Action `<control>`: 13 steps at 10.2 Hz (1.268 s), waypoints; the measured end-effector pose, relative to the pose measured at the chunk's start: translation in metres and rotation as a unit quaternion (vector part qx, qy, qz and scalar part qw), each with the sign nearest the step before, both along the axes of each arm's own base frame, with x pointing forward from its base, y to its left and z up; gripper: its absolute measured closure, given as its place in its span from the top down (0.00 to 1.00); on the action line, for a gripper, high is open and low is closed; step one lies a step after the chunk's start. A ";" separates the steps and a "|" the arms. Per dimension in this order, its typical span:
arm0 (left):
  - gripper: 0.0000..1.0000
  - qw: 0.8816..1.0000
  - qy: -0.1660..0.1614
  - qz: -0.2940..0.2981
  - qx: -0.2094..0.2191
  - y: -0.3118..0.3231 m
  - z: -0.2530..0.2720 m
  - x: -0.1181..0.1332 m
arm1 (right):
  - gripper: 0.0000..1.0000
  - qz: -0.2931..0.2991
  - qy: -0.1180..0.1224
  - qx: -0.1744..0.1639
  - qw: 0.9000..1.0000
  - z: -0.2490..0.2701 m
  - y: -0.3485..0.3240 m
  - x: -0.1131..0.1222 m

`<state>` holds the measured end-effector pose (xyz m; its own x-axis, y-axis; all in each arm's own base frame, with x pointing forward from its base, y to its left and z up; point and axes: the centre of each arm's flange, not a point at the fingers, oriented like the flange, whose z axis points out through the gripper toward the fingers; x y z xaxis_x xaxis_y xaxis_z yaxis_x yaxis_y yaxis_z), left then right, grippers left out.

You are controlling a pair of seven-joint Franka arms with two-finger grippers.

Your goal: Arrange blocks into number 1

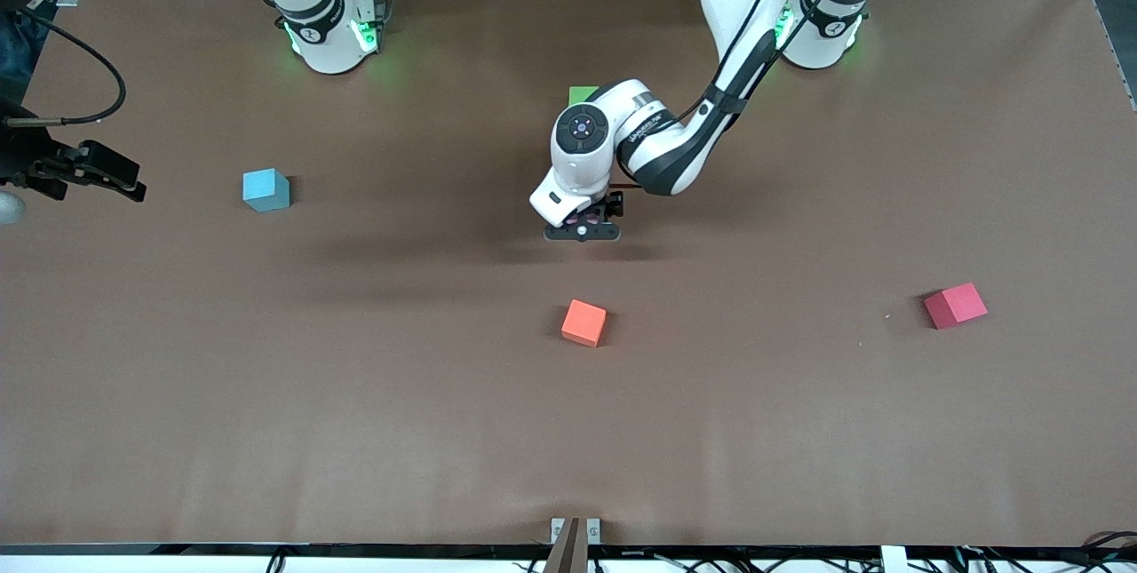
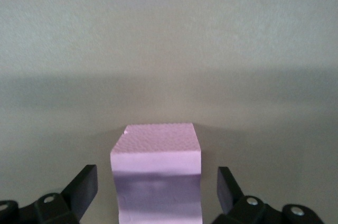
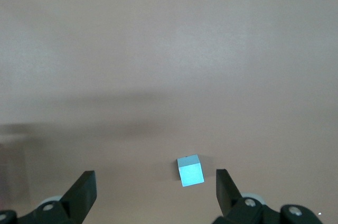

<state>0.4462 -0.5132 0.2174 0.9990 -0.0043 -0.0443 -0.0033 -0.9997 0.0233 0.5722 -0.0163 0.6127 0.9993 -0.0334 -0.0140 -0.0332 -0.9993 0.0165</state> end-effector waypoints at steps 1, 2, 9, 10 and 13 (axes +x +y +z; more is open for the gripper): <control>1.00 1.000 -0.016 0.012 -0.004 0.008 0.018 0.018 | 1.00 0.000 0.000 0.000 1.000 0.000 0.000 0.000; 1.00 0.999 -0.033 0.029 -0.005 0.022 0.050 0.039 | 1.00 0.000 0.000 0.000 1.000 0.000 0.000 0.000; 1.00 0.989 -0.090 0.119 0.015 0.315 0.285 0.161 | 1.00 -0.002 -0.007 -0.001 1.000 0.008 -0.002 0.000; 1.00 0.989 -0.092 0.116 0.019 0.357 0.297 0.168 | 1.00 -0.002 -0.007 -0.001 1.000 0.009 -0.002 -0.001; 1.00 0.992 -0.082 0.097 0.025 0.463 0.326 0.167 | 1.00 -0.002 -0.006 -0.001 1.000 0.009 -0.003 -0.002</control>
